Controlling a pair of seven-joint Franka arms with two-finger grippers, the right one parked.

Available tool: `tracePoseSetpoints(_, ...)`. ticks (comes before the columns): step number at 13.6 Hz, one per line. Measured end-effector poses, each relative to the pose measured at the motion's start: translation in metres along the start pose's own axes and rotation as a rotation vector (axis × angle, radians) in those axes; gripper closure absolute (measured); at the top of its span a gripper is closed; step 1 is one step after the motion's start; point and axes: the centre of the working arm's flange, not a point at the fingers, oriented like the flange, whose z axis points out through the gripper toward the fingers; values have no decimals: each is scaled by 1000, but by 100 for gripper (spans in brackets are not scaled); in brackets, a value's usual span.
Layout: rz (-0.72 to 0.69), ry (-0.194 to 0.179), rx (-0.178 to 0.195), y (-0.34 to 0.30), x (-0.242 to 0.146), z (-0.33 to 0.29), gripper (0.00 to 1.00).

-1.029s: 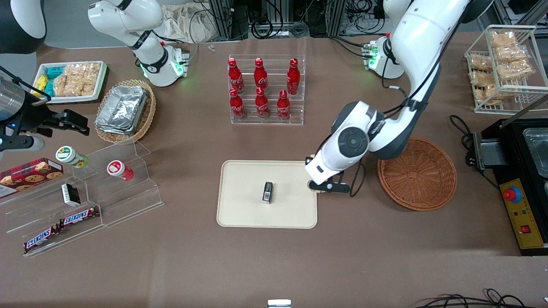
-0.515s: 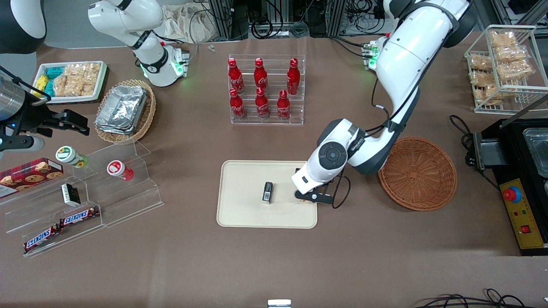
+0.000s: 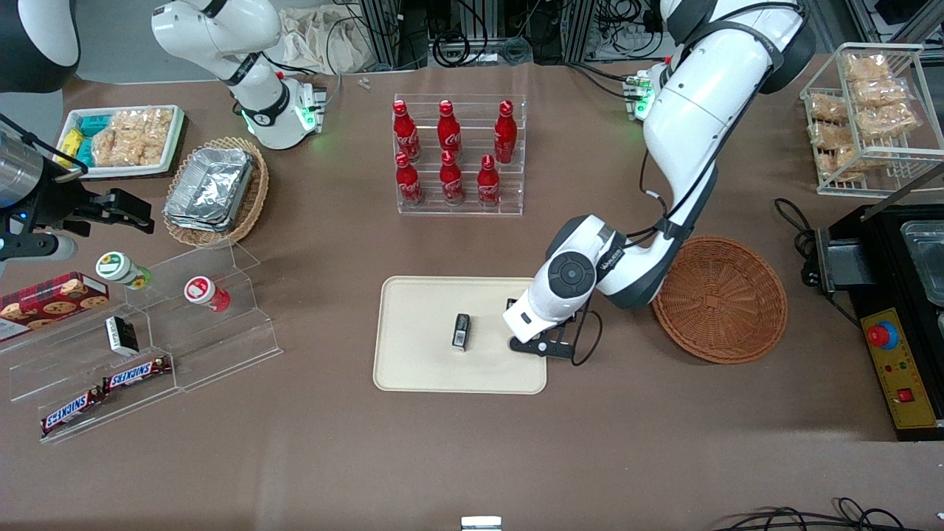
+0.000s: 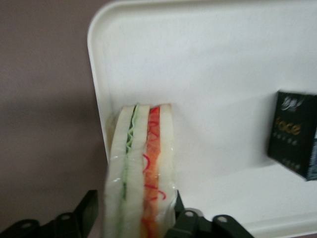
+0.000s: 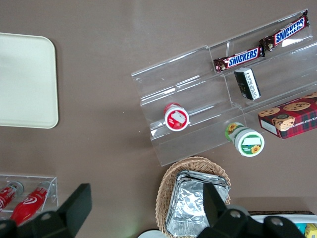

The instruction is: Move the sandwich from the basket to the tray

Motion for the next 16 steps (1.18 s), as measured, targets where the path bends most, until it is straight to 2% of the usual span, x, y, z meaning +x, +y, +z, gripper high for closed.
tracePoseSetpoints(1, -29, 52, -10, -5, 13, -36, 6)
tracePoseSetpoints(2, -46, 65, -2, -14, 18, -58, 0)
tracePoseSetpoints(6, -154, 45, 104, -95, 22, -195, 0)
tracePoseSetpoints(7, -157, 35, 118, -112, 17, -221, 0)
tracePoseSetpoints(9, -120, -6, 126, -142, 4, -260, 0)
tracePoseSetpoints(12, -97, -78, 119, -193, -19, -312, 0)
tracePoseSetpoints(13, -106, -85, 120, -210, -29, -333, 0)
tracePoseSetpoints(16, -105, -73, 138, -250, -64, -396, 0)
